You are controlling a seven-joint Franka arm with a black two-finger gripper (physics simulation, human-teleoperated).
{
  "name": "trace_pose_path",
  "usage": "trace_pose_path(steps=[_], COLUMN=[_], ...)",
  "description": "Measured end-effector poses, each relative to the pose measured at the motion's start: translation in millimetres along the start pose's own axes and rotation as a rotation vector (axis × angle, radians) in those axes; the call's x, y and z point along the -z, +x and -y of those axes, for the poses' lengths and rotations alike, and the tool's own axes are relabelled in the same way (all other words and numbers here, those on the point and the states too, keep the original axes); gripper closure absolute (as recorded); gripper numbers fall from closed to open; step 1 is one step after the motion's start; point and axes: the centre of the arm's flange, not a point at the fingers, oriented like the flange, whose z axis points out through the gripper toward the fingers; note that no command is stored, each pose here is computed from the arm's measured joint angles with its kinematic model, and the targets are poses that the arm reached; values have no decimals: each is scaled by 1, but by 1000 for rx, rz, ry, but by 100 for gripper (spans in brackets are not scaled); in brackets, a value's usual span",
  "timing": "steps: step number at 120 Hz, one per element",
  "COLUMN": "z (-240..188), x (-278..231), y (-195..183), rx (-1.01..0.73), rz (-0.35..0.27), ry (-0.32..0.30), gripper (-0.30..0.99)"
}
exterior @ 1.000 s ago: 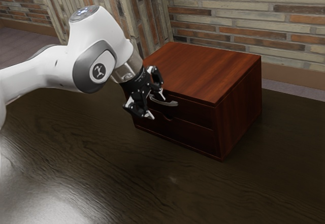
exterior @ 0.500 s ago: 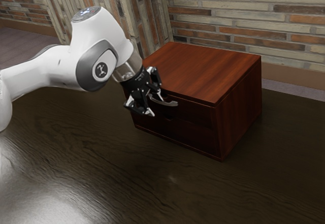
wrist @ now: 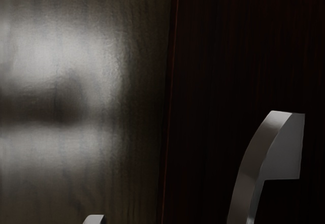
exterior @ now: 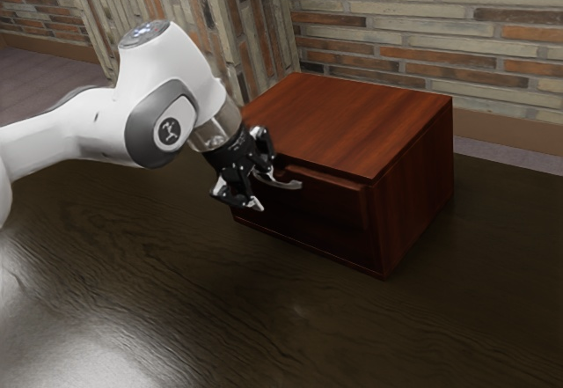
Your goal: Pull the drawer handle with one arm to open the drawer
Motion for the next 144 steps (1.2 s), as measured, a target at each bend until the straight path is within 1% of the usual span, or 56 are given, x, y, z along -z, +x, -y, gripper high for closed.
trace_pose_path(steps=[30,59,84,144], z=[16,27,36,74], x=[3,16,16,29], y=[0,-1,-6,-9], rx=[1,-2,-10,-12], rz=[-6,-11,-9,-13], ry=[-3,-26,-21,-19], gripper=[49,51,52,52])
